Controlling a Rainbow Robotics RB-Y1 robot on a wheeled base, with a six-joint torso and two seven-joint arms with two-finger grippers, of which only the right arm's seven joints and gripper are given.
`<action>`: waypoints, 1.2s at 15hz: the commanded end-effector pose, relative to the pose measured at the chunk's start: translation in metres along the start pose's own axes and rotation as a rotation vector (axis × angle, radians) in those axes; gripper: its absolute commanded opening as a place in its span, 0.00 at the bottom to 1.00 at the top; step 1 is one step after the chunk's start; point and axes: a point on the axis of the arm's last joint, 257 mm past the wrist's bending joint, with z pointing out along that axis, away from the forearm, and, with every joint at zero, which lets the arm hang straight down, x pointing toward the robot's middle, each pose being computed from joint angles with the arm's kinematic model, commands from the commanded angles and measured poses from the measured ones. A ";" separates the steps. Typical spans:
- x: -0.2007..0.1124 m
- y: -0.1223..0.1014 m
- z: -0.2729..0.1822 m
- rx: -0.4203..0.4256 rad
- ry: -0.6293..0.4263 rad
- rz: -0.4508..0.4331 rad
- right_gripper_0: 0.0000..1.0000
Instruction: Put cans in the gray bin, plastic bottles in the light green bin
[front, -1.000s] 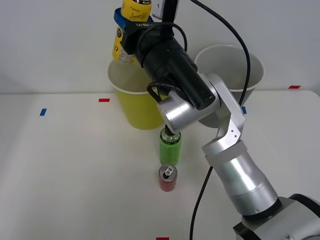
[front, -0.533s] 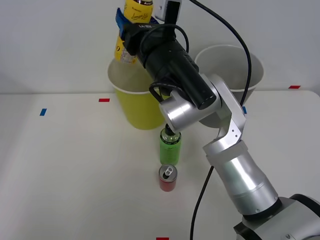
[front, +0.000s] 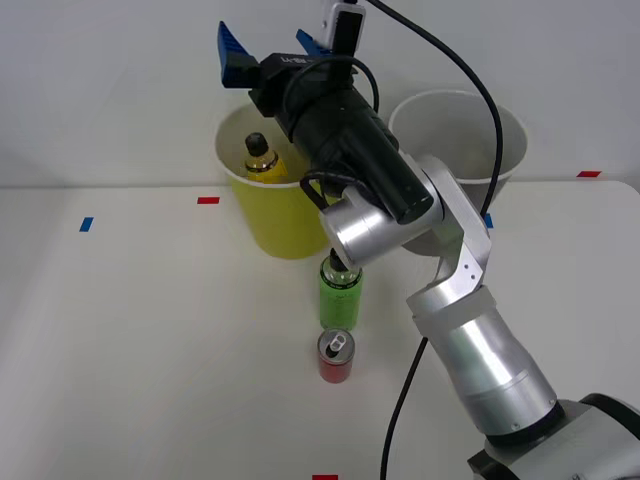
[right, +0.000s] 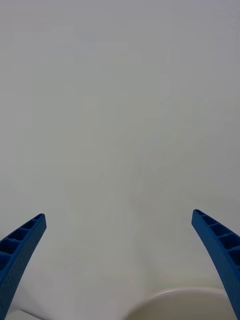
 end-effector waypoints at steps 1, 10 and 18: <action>0.001 -0.001 0.000 0.001 0.001 0.000 1.00; -0.009 0.005 -0.005 -0.036 -0.051 0.003 1.00; -0.042 -0.009 -0.024 -0.089 -0.150 0.020 1.00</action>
